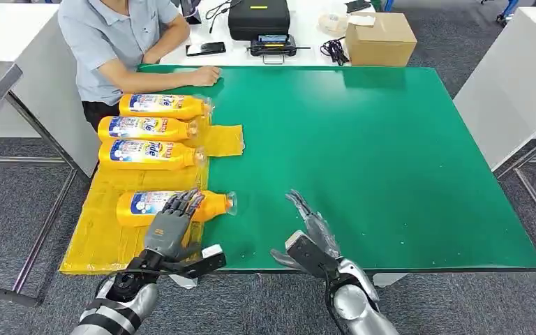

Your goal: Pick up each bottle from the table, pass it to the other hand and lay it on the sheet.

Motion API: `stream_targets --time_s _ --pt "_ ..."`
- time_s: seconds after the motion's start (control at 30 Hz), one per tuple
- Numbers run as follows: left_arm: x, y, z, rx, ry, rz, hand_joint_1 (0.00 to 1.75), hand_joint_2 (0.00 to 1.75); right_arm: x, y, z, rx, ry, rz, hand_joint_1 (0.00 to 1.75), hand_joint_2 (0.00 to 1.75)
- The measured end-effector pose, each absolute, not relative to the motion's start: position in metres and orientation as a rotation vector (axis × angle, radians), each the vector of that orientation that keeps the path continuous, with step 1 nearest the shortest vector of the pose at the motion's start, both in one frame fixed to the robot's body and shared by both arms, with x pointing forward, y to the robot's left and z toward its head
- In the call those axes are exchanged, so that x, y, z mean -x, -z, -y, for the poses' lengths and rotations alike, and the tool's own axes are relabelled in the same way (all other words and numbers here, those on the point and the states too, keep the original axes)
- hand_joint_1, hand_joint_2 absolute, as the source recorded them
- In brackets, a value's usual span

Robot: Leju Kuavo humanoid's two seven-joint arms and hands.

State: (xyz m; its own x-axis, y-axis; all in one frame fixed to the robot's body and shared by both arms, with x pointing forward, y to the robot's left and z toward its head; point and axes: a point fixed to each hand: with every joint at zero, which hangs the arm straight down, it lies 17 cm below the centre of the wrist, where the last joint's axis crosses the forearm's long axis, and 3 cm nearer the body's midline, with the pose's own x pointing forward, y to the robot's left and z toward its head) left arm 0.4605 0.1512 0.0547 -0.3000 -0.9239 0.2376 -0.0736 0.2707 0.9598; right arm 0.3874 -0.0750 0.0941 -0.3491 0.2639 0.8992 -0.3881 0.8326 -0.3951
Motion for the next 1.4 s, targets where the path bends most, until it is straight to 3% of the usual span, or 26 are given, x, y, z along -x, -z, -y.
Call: stream_targets --time_s 0.5,0.93,1.4 --pt "-0.462 -0.053 -0.147 -0.934 1.182 1.616 0.00 1.75 -0.388 -0.095 0.074 -0.098 -0.679 1.810 0.00 1.75" --pt "-0.429 -0.136 -0.108 -1.000 0.973 1.942 0.00 1.75 -0.386 -0.089 0.081 -0.053 -0.672 1.809 0.00 1.75" --pt "-0.410 -0.152 -0.087 -0.869 0.859 2.041 0.00 1.75 -0.386 -0.088 0.084 -0.034 -0.679 1.806 0.00 1.75"
